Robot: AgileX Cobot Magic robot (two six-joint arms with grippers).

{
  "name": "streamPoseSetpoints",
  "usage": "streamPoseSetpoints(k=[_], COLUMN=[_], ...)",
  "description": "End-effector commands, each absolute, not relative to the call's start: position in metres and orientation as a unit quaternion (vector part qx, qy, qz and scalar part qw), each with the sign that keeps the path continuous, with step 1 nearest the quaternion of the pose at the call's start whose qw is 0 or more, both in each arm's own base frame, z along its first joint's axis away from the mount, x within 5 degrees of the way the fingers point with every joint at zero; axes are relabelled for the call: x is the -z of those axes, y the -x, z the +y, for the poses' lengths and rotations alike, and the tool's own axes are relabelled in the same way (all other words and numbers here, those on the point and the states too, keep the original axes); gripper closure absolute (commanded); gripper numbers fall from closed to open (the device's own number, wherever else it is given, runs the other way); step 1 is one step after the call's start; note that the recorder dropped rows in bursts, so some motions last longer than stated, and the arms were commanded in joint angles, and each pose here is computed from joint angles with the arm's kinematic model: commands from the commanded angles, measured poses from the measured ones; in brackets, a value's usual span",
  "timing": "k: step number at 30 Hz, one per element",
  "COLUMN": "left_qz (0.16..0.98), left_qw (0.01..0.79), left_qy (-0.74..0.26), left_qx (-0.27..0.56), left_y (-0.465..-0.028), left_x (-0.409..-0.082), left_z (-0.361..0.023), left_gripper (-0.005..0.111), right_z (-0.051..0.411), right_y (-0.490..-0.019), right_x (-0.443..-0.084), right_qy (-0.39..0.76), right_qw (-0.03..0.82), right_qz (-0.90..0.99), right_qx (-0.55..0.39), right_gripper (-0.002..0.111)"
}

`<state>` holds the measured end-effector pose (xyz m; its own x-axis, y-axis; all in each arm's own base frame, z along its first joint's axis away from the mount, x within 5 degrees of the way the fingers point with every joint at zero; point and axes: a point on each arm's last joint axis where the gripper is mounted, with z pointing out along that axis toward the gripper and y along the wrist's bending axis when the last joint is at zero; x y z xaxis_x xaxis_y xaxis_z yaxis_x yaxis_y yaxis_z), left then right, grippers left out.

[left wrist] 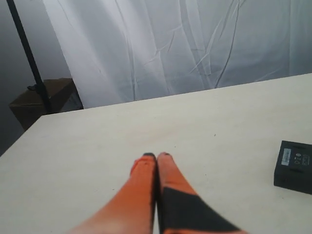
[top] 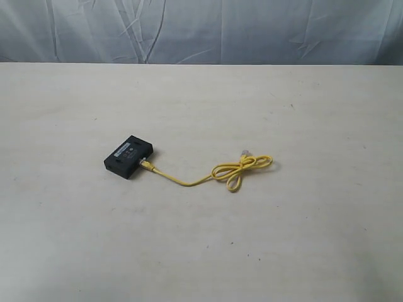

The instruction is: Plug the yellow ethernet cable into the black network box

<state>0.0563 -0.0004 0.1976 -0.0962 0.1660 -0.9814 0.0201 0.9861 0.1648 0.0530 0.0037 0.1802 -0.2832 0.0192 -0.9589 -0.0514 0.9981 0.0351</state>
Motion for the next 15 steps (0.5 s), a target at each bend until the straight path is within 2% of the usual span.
streamPoseSetpoints(k=[1,15], left_qz=[0.74,0.756], left_qw=[0.671,0.654], left_qy=[-0.036,-0.011], left_qx=[-0.031,-0.009], left_y=[-0.056,-0.0555], left_x=[-0.1964,-0.1922], left_z=[-0.0002,0.0], left_gripper=[0.107,0.107], right_z=[0.0037,0.0038], right_y=[-0.053,-0.0529], right_x=[-0.1808,-0.1807], right_qy=[0.012,0.011], right_qw=[0.604,0.603], right_qz=[0.796,0.797], right_qx=[-0.029,-0.03], right_gripper=[0.108,0.108])
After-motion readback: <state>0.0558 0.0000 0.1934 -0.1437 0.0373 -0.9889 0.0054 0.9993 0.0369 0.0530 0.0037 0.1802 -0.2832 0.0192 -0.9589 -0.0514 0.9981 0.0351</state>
